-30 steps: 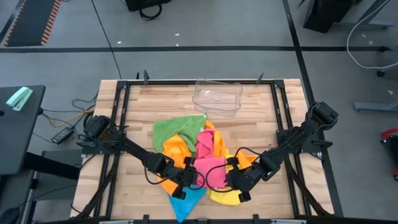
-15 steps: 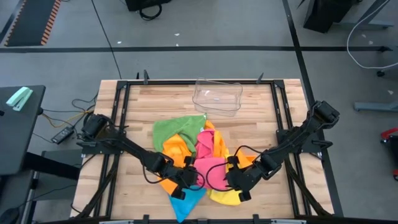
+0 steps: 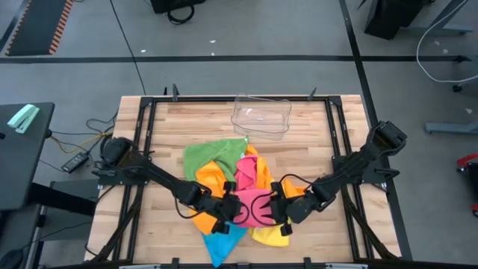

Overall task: Fold microfiber towels
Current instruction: Fold the pink microfiber cloth

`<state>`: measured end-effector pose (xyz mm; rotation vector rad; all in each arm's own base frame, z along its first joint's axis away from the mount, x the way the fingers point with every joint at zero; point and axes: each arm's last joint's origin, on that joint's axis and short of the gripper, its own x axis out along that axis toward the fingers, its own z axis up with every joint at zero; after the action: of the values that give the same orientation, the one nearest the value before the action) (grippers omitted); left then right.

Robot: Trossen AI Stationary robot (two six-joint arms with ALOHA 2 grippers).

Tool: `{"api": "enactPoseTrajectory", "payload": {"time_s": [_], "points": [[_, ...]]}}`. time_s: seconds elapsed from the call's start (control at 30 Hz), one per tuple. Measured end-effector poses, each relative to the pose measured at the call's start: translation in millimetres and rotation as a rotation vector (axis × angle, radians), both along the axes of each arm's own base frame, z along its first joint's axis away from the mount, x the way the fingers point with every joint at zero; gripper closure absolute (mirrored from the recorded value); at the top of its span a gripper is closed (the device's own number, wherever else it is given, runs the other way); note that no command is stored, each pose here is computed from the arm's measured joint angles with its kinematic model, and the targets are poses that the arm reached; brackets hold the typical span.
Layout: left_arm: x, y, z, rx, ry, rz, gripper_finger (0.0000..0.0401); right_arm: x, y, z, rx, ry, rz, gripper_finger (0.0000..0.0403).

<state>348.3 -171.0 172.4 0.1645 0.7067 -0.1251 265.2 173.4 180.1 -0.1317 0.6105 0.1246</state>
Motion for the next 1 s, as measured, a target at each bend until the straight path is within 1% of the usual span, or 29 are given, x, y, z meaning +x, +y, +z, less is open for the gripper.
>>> {"api": "enactPoseTrajectory", "payload": {"time_s": [0.07,0.13,0.33,0.43,0.53,0.7,0.83,1.0], "points": [[1,-2,-8,-0.028,0.033,-0.030,0.0279,-3,-5,-8,0.007,0.004,-0.016,0.0274],[-2,-5,-12,-0.050,0.070,-0.059,0.0279,-6,-12,-17,0.001,0.037,-0.038,0.0273],[-6,-13,-9,-0.057,0.064,-0.094,0.0276,-10,-23,-29,0.012,0.077,-0.091,0.0273],[-6,-14,-3,-0.052,0.043,-0.110,0.0279,-6,-20,-22,0.020,0.071,-0.076,0.0273],[-6,-9,3,-0.063,0.031,-0.096,0.0283,1,-14,-9,0.014,0.083,-0.072,0.0273],[1,5,7,-0.107,0.019,-0.013,0.0278,10,-20,9,0.028,0.160,-0.195,0.0273],[2,9,6,-0.116,0.027,0.007,0.0266,15,-29,23,0.026,0.179,-0.261,0.0267],[1,7,6,-0.116,0.036,0.003,0.0256,13,-45,20,0.074,0.288,-0.303,0.0240]]}}
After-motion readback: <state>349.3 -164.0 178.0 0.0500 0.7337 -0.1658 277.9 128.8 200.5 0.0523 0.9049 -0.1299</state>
